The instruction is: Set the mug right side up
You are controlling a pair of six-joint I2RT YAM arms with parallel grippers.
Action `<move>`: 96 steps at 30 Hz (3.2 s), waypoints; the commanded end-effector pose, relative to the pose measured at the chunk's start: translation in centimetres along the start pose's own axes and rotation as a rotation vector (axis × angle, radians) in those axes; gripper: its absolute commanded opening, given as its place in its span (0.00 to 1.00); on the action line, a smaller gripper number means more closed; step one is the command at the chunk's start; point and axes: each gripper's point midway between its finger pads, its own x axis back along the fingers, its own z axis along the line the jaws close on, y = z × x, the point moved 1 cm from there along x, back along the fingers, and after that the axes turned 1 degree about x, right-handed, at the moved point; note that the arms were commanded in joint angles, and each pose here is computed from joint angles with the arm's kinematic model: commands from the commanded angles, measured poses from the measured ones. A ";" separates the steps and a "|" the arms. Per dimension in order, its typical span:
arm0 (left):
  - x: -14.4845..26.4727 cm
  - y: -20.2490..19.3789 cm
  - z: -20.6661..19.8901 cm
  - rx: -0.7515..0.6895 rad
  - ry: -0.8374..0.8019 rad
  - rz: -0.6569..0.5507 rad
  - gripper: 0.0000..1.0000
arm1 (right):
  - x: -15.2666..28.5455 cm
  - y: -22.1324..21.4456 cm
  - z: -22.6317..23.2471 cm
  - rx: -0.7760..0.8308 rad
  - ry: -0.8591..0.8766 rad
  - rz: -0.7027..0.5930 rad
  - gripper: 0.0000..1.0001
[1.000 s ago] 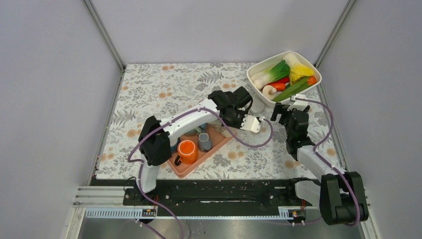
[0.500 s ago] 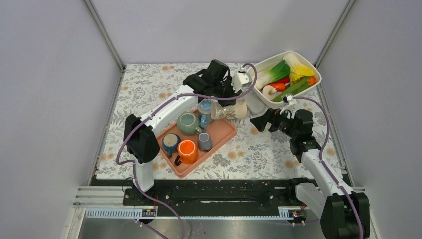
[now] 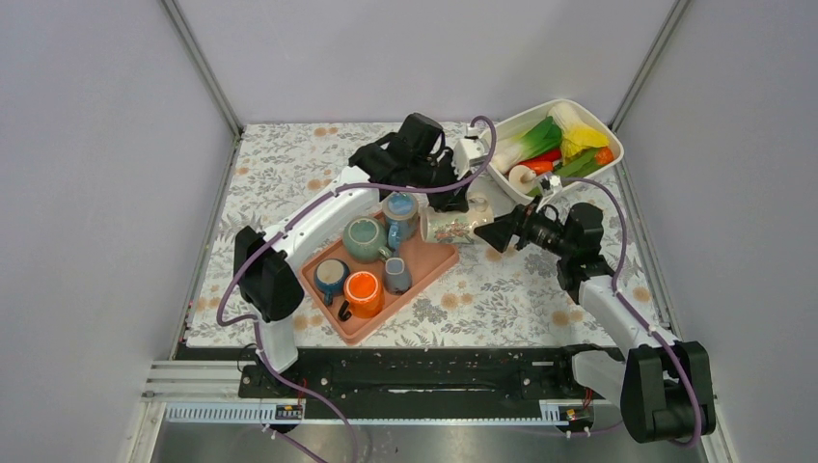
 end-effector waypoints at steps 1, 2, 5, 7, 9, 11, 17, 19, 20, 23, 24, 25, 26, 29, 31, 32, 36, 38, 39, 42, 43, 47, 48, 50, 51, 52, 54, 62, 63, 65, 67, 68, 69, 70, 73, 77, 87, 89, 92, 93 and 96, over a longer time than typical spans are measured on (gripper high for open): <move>4.5 7.7 -3.4 -0.085 -0.090 -0.240 0.00 | -1.1 2.4 3.6 0.093 0.167 -0.013 0.88; 4.4 7.9 -3.5 -0.069 -0.102 -0.246 0.00 | -1.3 2.4 4.7 0.104 0.215 -0.006 0.80; 4.4 8.4 -3.5 -0.043 -0.117 -0.265 0.00 | -1.5 2.5 7.6 0.154 0.328 0.010 0.50; 4.9 8.5 -3.0 -0.022 -0.116 -0.275 0.00 | -1.4 2.6 7.7 0.157 0.314 0.016 0.23; 5.4 8.5 -2.3 0.008 -0.095 -0.285 0.00 | -1.4 2.8 6.6 0.155 0.222 0.018 0.00; 6.1 8.5 -1.2 0.027 -0.048 -0.293 0.00 | -1.3 3.0 5.1 0.146 0.105 0.014 0.00; 8.3 8.0 2.5 0.033 0.134 -0.292 0.96 | 0.8 4.4 1.6 0.131 -0.237 0.007 0.00; 9.6 7.8 3.5 0.012 0.209 -0.281 0.99 | 2.6 4.7 -0.4 0.138 -0.426 0.028 0.00; 10.4 7.7 3.9 -0.005 0.248 -0.270 0.99 | 3.6 4.9 -1.4 0.146 -0.512 0.044 0.00; 12.5 6.5 4.9 -0.061 0.364 -0.214 0.99 | 7.0 5.6 -4.5 0.143 -0.784 0.128 0.00; 12.8 5.6 5.1 -0.083 0.386 -0.186 0.99 | 8.4 5.7 -5.9 0.133 -0.892 0.169 0.00; 13.5 5.0 5.0 -0.106 0.409 -0.168 0.99 | 10.0 5.6 -7.0 0.129 -0.989 0.226 0.00; 13.9 4.1 5.0 -0.123 0.429 -0.146 0.99 | 11.2 5.7 -8.0 0.132 -1.071 0.278 0.00; 14.9 1.3 5.2 -0.149 0.479 -0.082 0.99 | 14.6 6.0 -10.5 0.115 -1.272 0.403 0.00; 15.6 -0.5 5.5 -0.149 0.510 -0.045 0.99 | 15.8 6.3 -12.1 0.070 -1.323 0.434 0.00; 15.9 -1.3 5.6 -0.145 0.521 -0.030 0.99 | 16.2 6.8 -12.8 0.052 -1.341 0.434 0.00; 17.0 -4.7 6.1 -0.100 0.547 0.022 0.99 | 17.4 7.8 -16.3 -0.048 -1.355 0.419 0.00; 17.7 -6.0 6.5 -0.072 0.556 0.033 0.99 | 18.3 8.1 -18.0 -0.095 -1.375 0.421 0.00; 18.1 -6.5 6.8 -0.056 0.560 0.035 0.99 | 18.7 8.0 -18.8 -0.118 -1.384 0.424 0.00; 19.3 -8.1 7.6 -0.005 0.576 0.034 0.99 | 19.8 7.3 -20.6 -0.192 -1.391 0.447 0.00; 19.5 -8.6 7.8 0.010 0.575 0.035 0.99 | 20.1 6.9 -21.1 -0.217 -1.396 0.456 0.00; 19.8 -10.3 8.6 0.058 0.575 0.048 0.99 | 21.4 5.4 -22.4 -0.298 -1.398 0.480 0.00; 19.8 -10.7 8.8 0.068 0.575 0.052 0.99 | 21.5 5.2 -22.6 -0.312 -1.388 0.479 0.00; 19.9 -11.3 9.2 0.089 0.579 0.059 0.99 | 21.6 4.6 -22.9 -0.332 -1.384 0.496 0.00; 19.9 -11.4 9.2 0.094 0.579 0.058 0.99 | 21.7 4.2 -23.0 -0.339 -1.383 0.507 0.00; 19.9 -11.5 9.3 0.099 0.580 0.059 0.99 | 21.8 3.9 -23.1 -0.345 -1.382 0.516 0.00; 20.0 -11.6 9.5 0.103 0.579 0.058 0.99 | 21.8 3.5 -23.4 -0.360 -1.374 0.523 0.00; 20.4 -11.7 10.4 0.087 0.607 0.071 0.99 | 21.5 2.2 -24.0 -0.395 -1.359 0.561 0.06; 20.5 -11.7 10.7 0.084 0.613 0.073 0.99 | 21.5 2.1 -24.0 -0.398 -1.357 0.565 0.06; 20.6 -11.7 11.0 0.086 0.630 0.077 0.99 | 21.5 2.0 -24.1 -0.401 -1.357 0.570 0.12; 20.7 -11.7 11.0 0.088 0.634 0.076 0.99 | 21.5 2.1 -24.0 -0.401 -1.355 0.566 0.15; 20.8 -11.6 10.9 0.084 0.632 0.072 0.99 | 21.5 2.3 -24.0 -0.398 -1.357 0.563 0.16; 20.8 -11.5 10.7 0.082 0.629 0.068 0.99 | 21.5 2.4 -24.0 -0.396 -1.358 0.561 0.20; 20.8 -11.5 10.6 0.078 0.626 0.064 0.99 | 21.6 2.4 -24.0 -0.393 -1.362 0.561 0.27; 20.9 -11.4 10.5 0.077 0.626 0.061 0.99 | 21.7 2.3 -23.8 -0.397 -1.368 0.570 0.46; 20.8 -11.4 10.4 0.078 0.619 0.059 0.99 | 21.8 2.9 -23.2 -0.388 -1.363 0.552 0.67; 20.9 -11.1 10.2 0.088 0.621 0.045 0.99 | 21.4 8.8 -18.6 -0.227 -1.407 0.420 0.99; 21.0 -11.0 10.2 0.090 0.623 0.043 0.99 | 20.9 10.1 -17.4 -0.181 -1.414 0.401 0.99; 21.2 -10.8 10.1 0.089 0.628 0.034 0.99 | 20.0 12.2 -15.3 -0.109 -1.420 0.367 0.99; 21.3 -10.8 10.0 0.090 0.629 0.032 0.99 | 19.6 12.9 -14.5 -0.080 -1.418 0.354 0.99; 21.8 -10.7 9.9 0.094 0.642 0.028 0.99 | 17.3 14.3 -11.8 0.013 -1.388 0.320 0.99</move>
